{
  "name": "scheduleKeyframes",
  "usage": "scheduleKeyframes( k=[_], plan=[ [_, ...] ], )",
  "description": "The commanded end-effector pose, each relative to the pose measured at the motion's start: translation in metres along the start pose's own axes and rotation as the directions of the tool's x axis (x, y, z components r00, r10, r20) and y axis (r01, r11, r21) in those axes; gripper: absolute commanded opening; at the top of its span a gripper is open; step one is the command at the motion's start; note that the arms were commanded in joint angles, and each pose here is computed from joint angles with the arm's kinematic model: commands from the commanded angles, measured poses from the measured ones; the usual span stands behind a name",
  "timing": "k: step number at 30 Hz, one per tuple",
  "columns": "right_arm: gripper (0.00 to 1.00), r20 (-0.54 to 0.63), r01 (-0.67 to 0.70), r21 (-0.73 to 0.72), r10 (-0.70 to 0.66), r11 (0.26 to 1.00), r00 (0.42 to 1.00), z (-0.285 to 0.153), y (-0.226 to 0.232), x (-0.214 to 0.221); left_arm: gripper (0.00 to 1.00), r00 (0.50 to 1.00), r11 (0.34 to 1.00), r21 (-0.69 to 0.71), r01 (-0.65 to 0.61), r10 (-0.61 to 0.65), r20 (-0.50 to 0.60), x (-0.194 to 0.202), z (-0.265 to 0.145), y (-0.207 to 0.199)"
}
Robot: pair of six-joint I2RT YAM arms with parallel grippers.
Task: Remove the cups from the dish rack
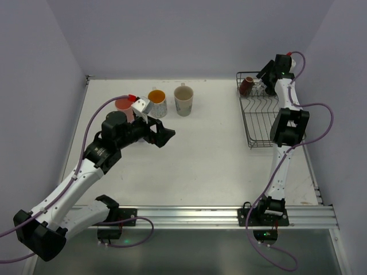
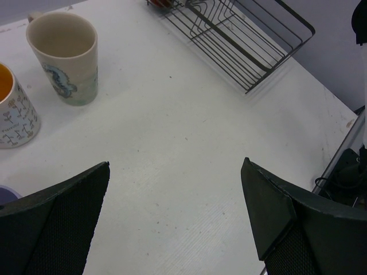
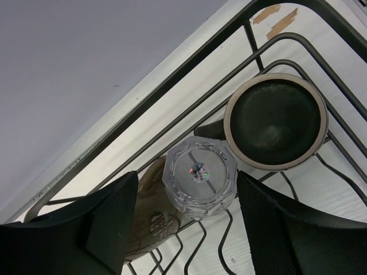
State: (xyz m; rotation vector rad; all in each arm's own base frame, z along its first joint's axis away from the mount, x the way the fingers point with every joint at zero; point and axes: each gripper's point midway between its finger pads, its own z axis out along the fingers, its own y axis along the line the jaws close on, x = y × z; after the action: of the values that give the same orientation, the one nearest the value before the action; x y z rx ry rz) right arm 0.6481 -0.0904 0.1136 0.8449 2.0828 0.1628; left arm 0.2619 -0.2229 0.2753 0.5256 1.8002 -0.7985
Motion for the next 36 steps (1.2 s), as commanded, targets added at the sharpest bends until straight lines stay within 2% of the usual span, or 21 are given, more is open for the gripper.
scheduleKeyframes(
  k=[1,9,10,11,16,20,22,28,30,31,33,34,36],
  plan=[
    [0.7,-0.007,-0.026,-0.05,0.026,0.998,1.0,0.002,0.007,-0.003,1.0,0.998,0.999,0.003,-0.039,0.039,0.059,-0.016,-0.004,-0.003],
    [0.44,-0.03,-0.056,-0.071,0.054,0.996,0.998,0.003,0.01,0.002,1.0,0.996,0.999,-0.016,-0.047,0.048,0.071,-0.019,-0.007,-0.001],
    [0.35,-0.029,-0.056,-0.073,0.054,0.996,0.998,0.003,0.009,0.003,1.0,0.996,0.999,-0.018,-0.048,0.049,0.07,-0.019,-0.007,-0.001],
    [0.33,-0.027,-0.056,-0.075,0.054,0.996,0.998,0.003,0.009,0.003,1.0,0.997,0.999,-0.017,-0.046,0.047,0.067,-0.018,-0.007,-0.001],
    [0.33,0.0,-0.051,-0.085,0.051,0.995,0.999,-0.004,0.008,0.001,1.0,0.997,0.999,-0.017,-0.046,0.047,0.064,-0.018,-0.006,0.0],
    [0.69,-0.026,-0.031,-0.077,0.029,0.997,0.999,-0.003,0.007,0.006,1.0,0.997,0.999,-0.013,-0.045,0.046,0.059,-0.016,-0.004,-0.001],
    [0.74,-0.042,-0.024,-0.081,0.021,0.996,0.999,-0.001,0.009,0.009,1.0,0.997,0.999,-0.013,-0.042,0.043,0.059,-0.017,-0.004,0.0],
    [0.73,-0.061,-0.026,-0.08,0.021,0.996,0.998,0.002,0.01,0.009,1.0,0.998,0.999,-0.001,-0.037,0.037,0.057,-0.016,-0.004,-0.003],
    [0.67,-0.068,-0.03,-0.081,0.025,0.996,0.997,0.004,0.011,0.01,1.0,0.997,0.999,0.002,-0.037,0.037,0.062,-0.017,-0.005,-0.004],
    [0.6,-0.069,-0.034,-0.078,0.029,0.996,0.997,0.005,0.009,0.01,1.0,0.997,0.999,0.002,-0.037,0.036,0.061,-0.016,-0.005,-0.003],
    [0.54,-0.059,-0.039,-0.083,0.034,0.996,0.998,0.003,0.012,0.008,1.0,0.997,0.999,0.004,-0.038,0.038,0.065,-0.017,-0.006,-0.004],
    [0.47,-0.057,-0.041,-0.082,0.036,0.996,0.998,0.005,0.01,0.009,1.0,0.997,0.999,0.004,-0.038,0.037,0.063,-0.017,-0.006,-0.004],
    [0.43,-0.043,-0.044,-0.096,0.04,0.994,0.998,-0.001,0.014,0.005,1.0,0.997,0.999,0.004,-0.038,0.038,0.065,-0.017,-0.006,-0.004]
  ],
)
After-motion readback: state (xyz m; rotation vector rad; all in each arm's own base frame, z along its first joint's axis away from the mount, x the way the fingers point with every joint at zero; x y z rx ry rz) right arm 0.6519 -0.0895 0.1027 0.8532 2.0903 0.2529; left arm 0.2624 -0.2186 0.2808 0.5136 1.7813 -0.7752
